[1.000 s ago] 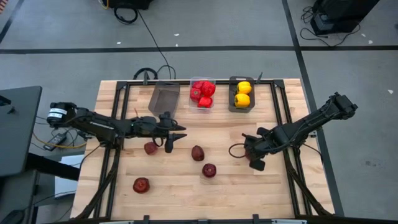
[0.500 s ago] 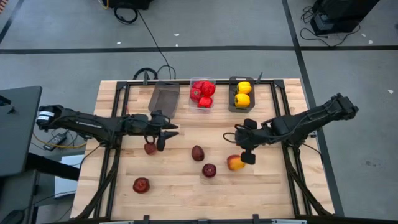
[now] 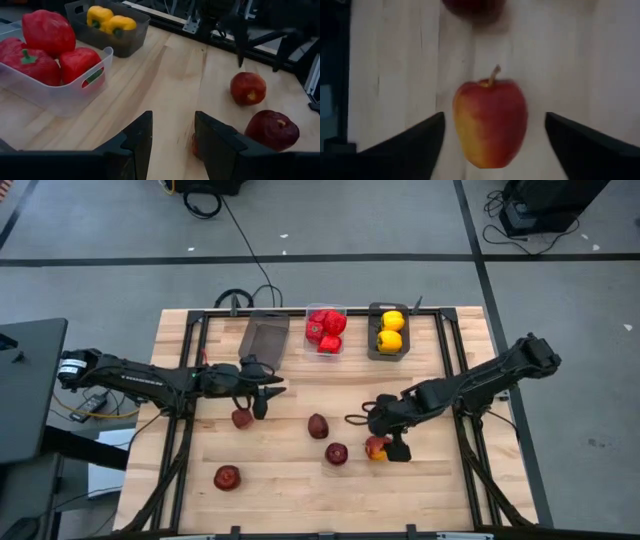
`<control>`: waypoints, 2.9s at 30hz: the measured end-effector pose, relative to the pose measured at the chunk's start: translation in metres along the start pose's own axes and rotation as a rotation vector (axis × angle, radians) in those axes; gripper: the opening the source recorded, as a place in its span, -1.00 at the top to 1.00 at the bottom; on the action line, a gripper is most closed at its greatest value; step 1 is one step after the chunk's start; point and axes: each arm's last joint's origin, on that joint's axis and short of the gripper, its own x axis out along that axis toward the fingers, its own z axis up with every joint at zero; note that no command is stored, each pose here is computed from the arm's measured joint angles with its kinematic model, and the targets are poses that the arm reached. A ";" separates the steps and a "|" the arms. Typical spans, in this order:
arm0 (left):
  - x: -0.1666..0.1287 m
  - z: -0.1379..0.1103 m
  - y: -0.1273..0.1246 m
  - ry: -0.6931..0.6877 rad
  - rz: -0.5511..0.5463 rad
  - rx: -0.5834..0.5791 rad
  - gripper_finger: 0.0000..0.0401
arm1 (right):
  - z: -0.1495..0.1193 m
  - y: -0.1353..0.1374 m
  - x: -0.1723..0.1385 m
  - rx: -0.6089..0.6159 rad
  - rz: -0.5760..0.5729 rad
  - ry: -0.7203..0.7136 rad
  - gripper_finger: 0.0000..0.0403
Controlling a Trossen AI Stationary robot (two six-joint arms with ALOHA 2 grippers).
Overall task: Sort produce into baskets
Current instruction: Put the top right apple into the left black transparent bin
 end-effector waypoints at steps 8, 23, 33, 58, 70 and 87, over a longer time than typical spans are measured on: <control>0.000 0.000 0.000 0.001 0.000 0.000 0.24 | -0.004 0.007 0.048 0.059 0.026 0.184 -0.87; 0.000 0.000 0.000 0.003 0.002 -0.020 0.24 | 0.022 -0.017 0.015 -0.079 -0.252 -0.173 -0.60; 0.003 0.014 -0.002 -0.179 0.067 0.087 0.24 | 0.073 -0.053 -0.037 -0.107 -0.411 -0.756 -0.65; 0.007 0.031 -0.009 -0.388 0.060 0.411 0.24 | 0.119 -0.109 0.006 -0.088 -0.384 -1.077 -0.66; 0.013 0.034 -0.001 -0.419 0.120 0.345 0.54 | 0.119 -0.109 0.006 -0.091 -0.386 -1.077 -0.67; 0.013 0.035 -0.003 -0.426 0.034 0.353 0.97 | 0.119 -0.108 0.005 -0.095 -0.383 -1.078 -0.67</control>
